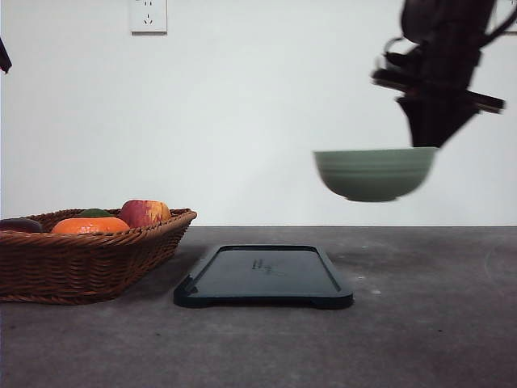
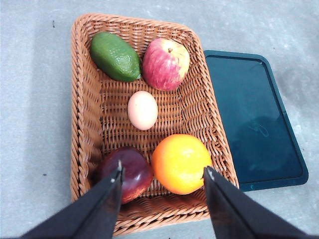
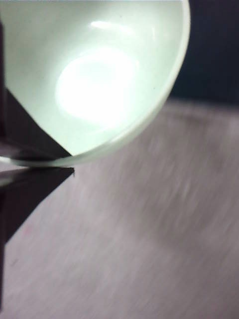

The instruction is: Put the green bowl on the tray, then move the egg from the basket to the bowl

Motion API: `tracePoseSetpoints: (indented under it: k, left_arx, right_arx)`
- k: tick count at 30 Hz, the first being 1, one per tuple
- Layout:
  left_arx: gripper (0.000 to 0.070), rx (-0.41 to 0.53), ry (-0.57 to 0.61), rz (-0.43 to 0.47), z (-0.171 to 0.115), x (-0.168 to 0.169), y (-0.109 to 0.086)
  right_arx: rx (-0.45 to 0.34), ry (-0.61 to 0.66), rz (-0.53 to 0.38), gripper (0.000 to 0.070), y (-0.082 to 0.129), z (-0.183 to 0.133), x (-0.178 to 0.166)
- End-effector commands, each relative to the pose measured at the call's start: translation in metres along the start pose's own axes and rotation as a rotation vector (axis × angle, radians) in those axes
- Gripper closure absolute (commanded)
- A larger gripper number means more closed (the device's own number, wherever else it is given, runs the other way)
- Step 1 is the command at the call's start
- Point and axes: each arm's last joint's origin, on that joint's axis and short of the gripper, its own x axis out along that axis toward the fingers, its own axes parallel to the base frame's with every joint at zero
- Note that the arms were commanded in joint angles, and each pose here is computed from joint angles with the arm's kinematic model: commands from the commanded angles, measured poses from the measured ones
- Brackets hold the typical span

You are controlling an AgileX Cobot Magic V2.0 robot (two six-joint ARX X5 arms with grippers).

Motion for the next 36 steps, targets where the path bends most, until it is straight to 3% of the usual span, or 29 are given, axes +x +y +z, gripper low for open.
tracePoseSetpoints:
  k: [1, 9, 14, 22, 36]
  left_arx:
    - [0.039, 0.006, -0.026, -0.009, 0.007, -0.003, -0.002]
    - [0.039, 0.006, -0.026, -0.009, 0.007, -0.003, -0.002]
    - [0.039, 0.006, -0.026, -0.009, 0.006, -0.003, -0.002]
    - [0.039, 0.004, -0.018, -0.009, 0.006, -0.003, -0.002]
    - [0.039, 0.003, -0.016, -0.008, 0.006, -0.003, -0.002]
  right_arx:
    - [-0.047, -0.026, 0.024, 0.07, 0.016, 0.005, 0.001]
    - [-0.16, -0.098, 0.091, 0.07, 0.076, 0.011, 0.022]
    - [-0.181, -0.071, 0.105, 0.07, 0.093, 0.013, 0.047]
    - [-0.139, -0.039, 0.103, 0.07, 0.091, 0.02, 0.084]
    - [-0.103, -0.007, 0.086, 0.07, 0.079, 0.024, 0.112]
